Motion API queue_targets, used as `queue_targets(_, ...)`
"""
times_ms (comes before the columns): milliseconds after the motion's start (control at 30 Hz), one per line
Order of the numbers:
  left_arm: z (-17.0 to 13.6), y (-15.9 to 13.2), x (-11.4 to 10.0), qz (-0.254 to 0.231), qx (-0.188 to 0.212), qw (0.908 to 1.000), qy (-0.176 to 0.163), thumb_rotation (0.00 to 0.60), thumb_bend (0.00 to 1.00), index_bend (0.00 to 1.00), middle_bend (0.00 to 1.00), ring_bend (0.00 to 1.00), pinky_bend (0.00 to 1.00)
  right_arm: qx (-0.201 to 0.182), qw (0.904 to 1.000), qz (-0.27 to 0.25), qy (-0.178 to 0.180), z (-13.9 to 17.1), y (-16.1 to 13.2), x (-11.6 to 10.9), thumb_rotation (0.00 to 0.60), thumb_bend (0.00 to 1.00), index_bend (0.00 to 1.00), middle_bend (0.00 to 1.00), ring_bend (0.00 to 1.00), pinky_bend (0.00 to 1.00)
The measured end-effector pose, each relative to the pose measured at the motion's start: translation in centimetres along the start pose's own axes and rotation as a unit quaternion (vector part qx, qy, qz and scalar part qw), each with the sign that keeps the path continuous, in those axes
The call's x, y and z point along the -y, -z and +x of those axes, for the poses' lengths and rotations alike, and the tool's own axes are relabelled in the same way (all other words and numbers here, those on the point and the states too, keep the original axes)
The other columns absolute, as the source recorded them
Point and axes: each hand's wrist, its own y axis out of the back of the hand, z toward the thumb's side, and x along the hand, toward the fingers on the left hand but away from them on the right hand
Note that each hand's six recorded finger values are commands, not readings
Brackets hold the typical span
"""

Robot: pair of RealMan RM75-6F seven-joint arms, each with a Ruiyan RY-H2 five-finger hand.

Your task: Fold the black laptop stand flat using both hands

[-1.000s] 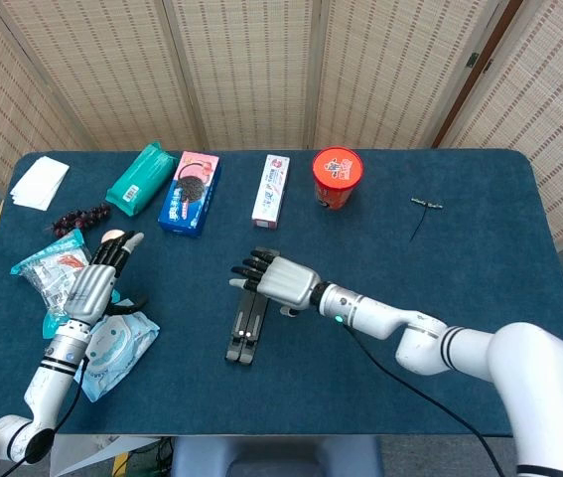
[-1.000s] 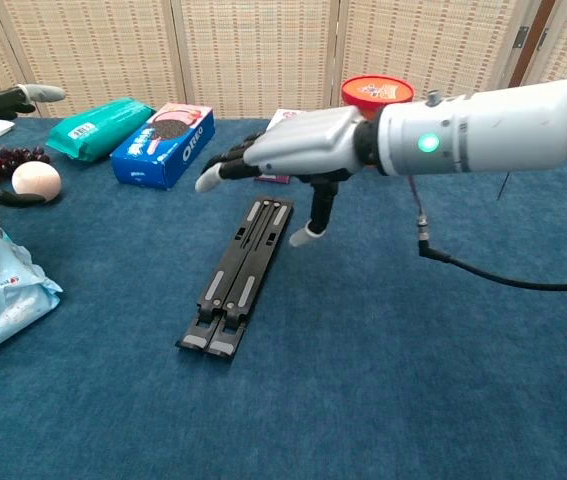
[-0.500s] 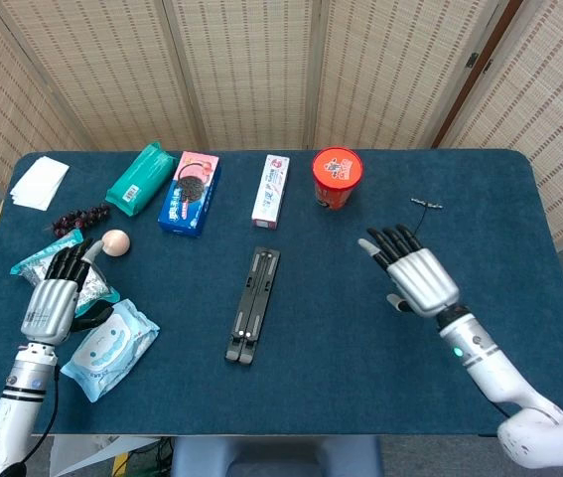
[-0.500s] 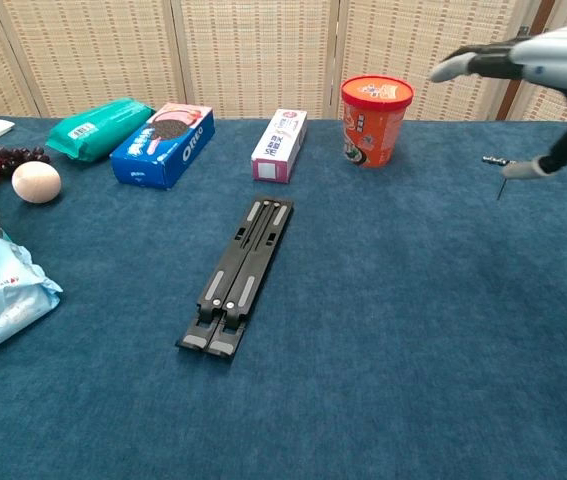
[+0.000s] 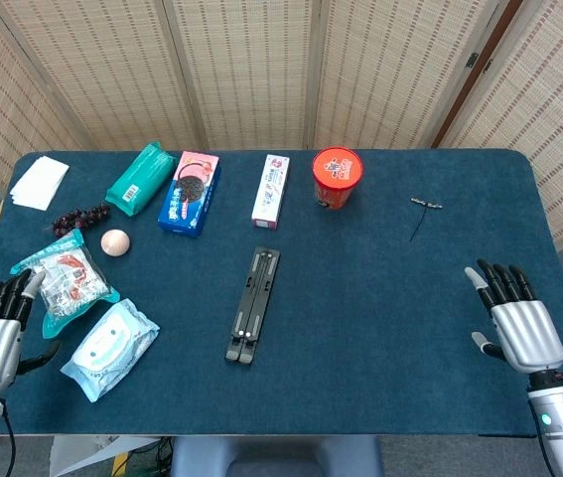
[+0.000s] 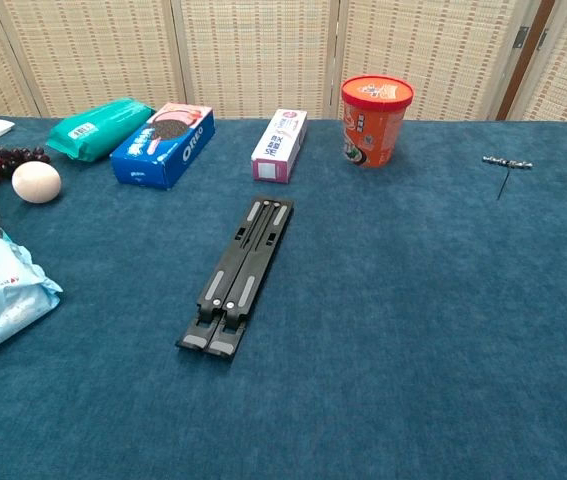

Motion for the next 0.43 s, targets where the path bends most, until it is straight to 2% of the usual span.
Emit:
queue_targets(167,-1.4,0.5,-0.1,0.012,-0.017,0.9997,0.008,0.6,0.18,0.0,0.01,0.03,0.01,0.011,0.9999,0.002,0.011,1.5,0.7,-0.1,0.6,0.14,0.0,0.0,0.0,0.0)
queue_targets(433,-1.8,0.5,-0.1,0.01,-0.023,0.9997,0.008,0.6,0.18,0.0,0.01,0.03,0.01,0.018,0.9996,-0.008,0.021,2.0,0.7,-0.1,0.6,0.14,0.0,0.0,0.0,0.0)
